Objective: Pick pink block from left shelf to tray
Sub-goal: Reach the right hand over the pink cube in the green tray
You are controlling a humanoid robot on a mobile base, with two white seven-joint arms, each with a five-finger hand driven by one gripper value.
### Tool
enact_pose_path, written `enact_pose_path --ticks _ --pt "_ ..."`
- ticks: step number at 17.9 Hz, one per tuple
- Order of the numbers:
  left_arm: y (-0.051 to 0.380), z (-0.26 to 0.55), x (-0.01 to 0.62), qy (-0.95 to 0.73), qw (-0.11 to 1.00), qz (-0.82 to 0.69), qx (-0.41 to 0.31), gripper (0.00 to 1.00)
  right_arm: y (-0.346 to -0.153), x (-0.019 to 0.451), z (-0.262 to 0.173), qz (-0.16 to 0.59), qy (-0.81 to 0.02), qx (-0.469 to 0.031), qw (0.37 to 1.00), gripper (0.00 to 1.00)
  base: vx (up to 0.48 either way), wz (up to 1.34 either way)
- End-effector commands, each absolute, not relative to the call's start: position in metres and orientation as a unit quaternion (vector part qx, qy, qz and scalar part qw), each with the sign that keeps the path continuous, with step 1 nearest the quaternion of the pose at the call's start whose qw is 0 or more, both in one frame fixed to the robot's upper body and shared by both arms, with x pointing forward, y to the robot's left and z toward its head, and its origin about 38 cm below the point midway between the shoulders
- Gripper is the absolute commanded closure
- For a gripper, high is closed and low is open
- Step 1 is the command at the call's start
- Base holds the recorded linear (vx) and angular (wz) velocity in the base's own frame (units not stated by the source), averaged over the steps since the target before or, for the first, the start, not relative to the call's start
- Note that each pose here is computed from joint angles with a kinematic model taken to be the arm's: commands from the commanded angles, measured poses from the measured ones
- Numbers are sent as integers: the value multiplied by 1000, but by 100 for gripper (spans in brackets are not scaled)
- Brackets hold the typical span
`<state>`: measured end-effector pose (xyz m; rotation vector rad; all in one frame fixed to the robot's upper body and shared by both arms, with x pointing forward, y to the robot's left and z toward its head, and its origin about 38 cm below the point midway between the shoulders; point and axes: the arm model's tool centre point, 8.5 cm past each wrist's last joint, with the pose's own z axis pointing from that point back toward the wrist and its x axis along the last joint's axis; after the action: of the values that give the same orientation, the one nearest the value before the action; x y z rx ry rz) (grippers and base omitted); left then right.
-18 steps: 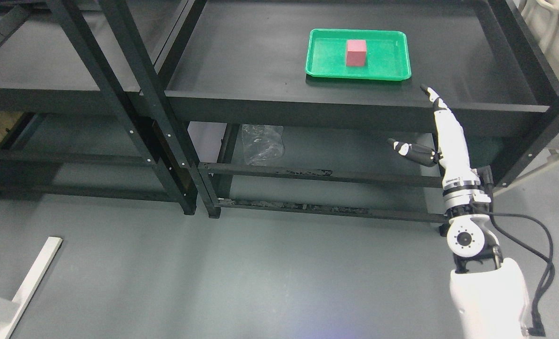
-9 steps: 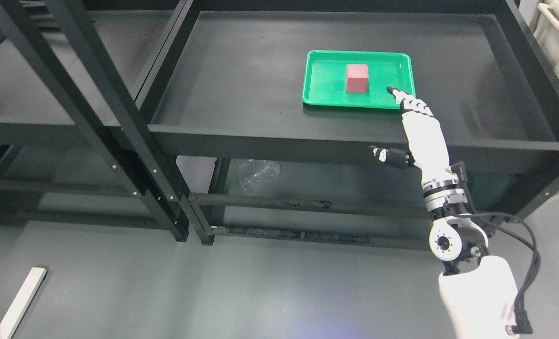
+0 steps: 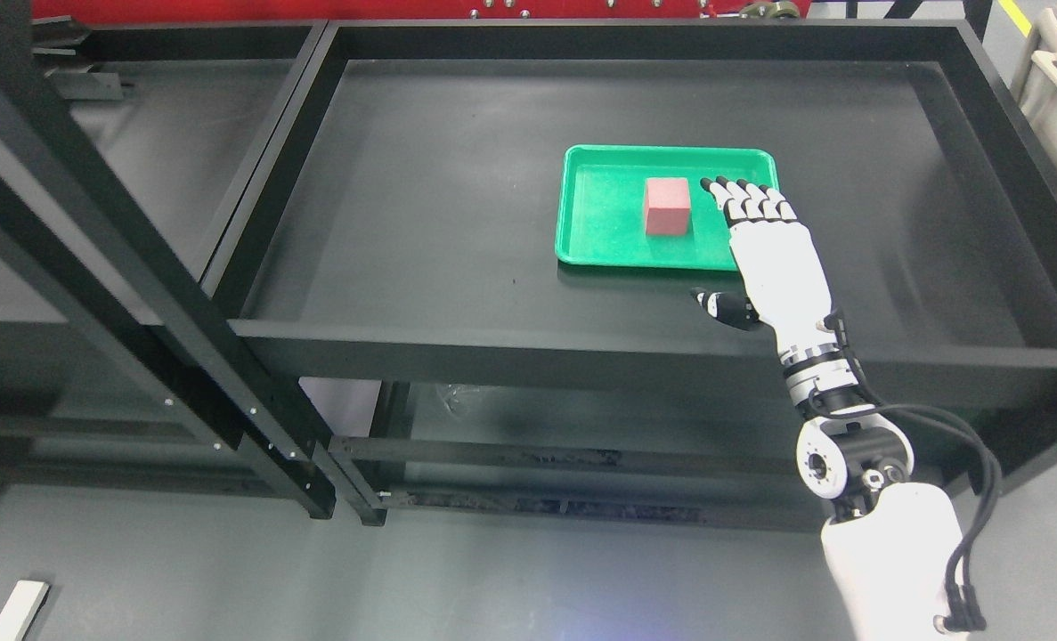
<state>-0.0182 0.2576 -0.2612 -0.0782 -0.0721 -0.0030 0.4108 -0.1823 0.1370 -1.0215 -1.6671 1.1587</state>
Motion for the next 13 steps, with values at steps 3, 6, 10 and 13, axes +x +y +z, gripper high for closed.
enact_pose_path --ticks 3,6,10,13 --pt "268 -261 -12 -45 999 -3 -31 0 -178 418 130 586 -529 -528 312 1 243 -10" --pt "268 -261 -12 -44 999 -3 -31 0 -182 421 135 555 -564 -504 347 1 217 0" --pt "268 -261 -12 -44 999 -3 -31 0 -182 419 146 512 -610 -498 343 1 201 0" --pt "268 -261 -12 -44 999 -3 -31 0 -178 414 158 458 -664 -495 323 1 171 0"
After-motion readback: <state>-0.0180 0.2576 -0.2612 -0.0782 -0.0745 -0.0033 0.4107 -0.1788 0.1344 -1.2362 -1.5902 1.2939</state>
